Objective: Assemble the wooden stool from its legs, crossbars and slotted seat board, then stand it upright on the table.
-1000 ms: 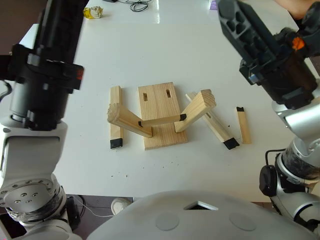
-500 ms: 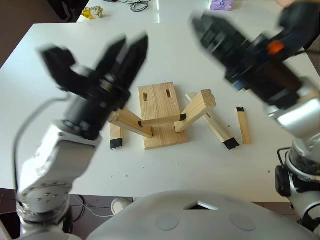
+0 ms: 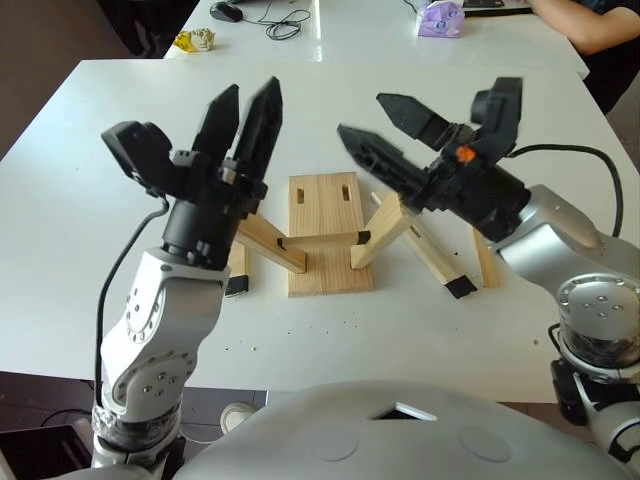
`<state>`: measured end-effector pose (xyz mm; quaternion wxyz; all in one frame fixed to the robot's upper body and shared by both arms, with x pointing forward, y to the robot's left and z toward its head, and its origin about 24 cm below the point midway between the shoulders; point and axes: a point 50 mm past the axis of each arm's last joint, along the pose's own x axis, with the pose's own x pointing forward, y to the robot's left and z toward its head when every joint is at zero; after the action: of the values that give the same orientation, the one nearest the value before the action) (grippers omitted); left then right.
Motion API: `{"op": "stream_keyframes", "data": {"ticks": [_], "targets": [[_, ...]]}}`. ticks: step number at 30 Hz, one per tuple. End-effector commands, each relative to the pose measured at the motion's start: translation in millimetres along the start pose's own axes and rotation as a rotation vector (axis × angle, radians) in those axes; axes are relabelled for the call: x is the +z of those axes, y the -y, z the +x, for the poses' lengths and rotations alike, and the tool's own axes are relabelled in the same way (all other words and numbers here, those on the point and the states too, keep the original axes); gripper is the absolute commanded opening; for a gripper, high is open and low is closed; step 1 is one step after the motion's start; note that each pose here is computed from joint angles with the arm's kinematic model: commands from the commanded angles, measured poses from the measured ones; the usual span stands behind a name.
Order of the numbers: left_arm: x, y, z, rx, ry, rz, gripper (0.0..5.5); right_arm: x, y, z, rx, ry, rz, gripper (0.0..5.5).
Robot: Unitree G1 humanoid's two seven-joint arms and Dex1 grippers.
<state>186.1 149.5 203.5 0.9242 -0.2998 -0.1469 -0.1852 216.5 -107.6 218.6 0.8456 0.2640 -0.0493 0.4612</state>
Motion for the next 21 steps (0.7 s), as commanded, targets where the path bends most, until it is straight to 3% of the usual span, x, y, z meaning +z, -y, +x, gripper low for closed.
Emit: {"op": "stream_keyframes", "data": {"ticks": [1, 5, 8, 12, 15, 18, 21], "targets": [[41, -2, 17, -0.028, 0.173, -0.049, 3.28, 46, 13, 5, -0.022, 0.184, 0.010, 4.60], [68, -9, 25, -0.103, 0.208, -0.050, 3.28, 53, 37, -5, -0.112, 0.136, -0.113, 4.60], [75, -27, 17, -0.118, 0.111, 0.038, 3.28, 35, 69, -25, -0.241, -0.042, -0.283, 4.60], [74, -99, -11, 0.025, -0.188, 0.228, 3.02, -2, 89, -69, -0.324, -0.270, -0.402, 4.61], [64, -145, -56, 0.125, -0.494, 0.354, 2.64, -31, 85, -88, -0.296, -0.391, -0.413, 4.61], [33, -149, -109, 0.024, -0.862, 0.363, 2.64, -53, 85, -95, -0.250, -0.485, -0.424, 4.61], [8, -133, -137, -0.088, -0.993, 0.283, 2.64, -61, 89, -83, -0.178, -0.507, -0.421, 4.61]]}}
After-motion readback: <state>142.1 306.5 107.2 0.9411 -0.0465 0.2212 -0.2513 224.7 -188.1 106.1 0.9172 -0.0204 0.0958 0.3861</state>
